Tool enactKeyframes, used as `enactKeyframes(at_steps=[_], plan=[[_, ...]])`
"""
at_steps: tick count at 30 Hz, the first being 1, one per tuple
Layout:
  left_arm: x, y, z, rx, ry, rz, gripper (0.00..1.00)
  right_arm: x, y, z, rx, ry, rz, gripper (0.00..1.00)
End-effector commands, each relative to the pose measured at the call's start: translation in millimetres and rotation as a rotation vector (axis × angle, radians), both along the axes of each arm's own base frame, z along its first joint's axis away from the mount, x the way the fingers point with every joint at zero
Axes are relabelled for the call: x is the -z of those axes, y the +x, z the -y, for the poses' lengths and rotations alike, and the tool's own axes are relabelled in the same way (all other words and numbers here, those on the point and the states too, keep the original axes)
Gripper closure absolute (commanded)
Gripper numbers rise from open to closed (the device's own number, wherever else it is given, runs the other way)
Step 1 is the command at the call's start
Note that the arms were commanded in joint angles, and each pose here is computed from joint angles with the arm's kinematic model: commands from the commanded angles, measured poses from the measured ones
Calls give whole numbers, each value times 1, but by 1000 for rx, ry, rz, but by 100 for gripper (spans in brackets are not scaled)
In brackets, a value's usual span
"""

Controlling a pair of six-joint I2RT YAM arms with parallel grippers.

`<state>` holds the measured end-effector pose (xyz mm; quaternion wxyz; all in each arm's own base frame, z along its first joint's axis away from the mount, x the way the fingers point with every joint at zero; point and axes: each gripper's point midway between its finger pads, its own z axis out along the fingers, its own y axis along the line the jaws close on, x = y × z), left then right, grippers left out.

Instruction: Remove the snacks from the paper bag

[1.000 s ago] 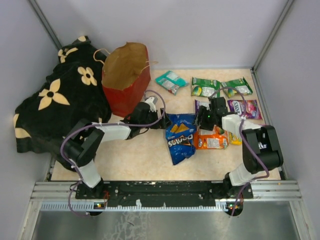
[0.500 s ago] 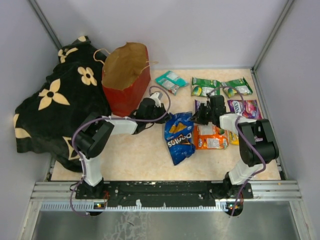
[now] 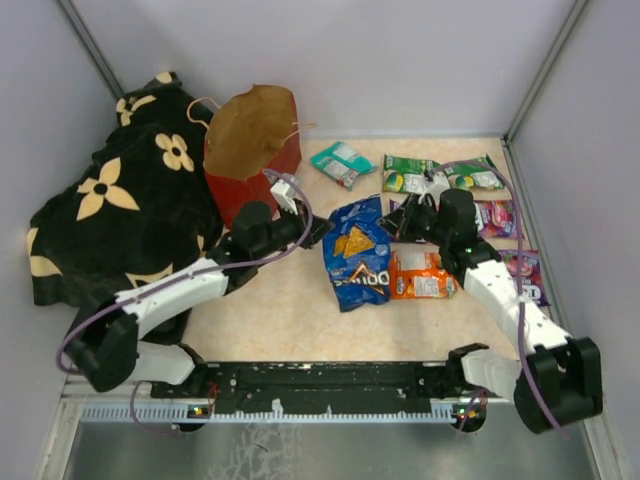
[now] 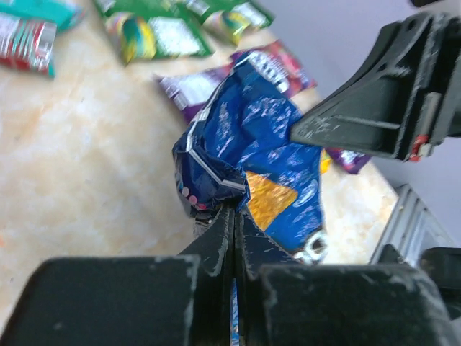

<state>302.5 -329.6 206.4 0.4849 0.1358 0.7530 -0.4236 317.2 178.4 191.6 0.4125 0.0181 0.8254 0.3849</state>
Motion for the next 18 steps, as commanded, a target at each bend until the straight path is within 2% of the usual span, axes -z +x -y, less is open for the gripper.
enactKeyframes(at_steps=[1,6,10,13,18], plan=[[-56,-23,-9,11,-24,142,100,-50,-28,-11,-54,-37,172,100],[-108,-40,-55,-109,-60,284,100,-89,-63,1,-35,-11,379,100],[-120,-34,-99,-283,23,355,100,-81,-65,13,24,-31,367,100],[-127,-40,-102,-255,67,368,100,-81,-72,1,-47,6,355,100],[-146,-70,-94,-107,30,428,100,-107,-96,0,-95,20,436,100]])
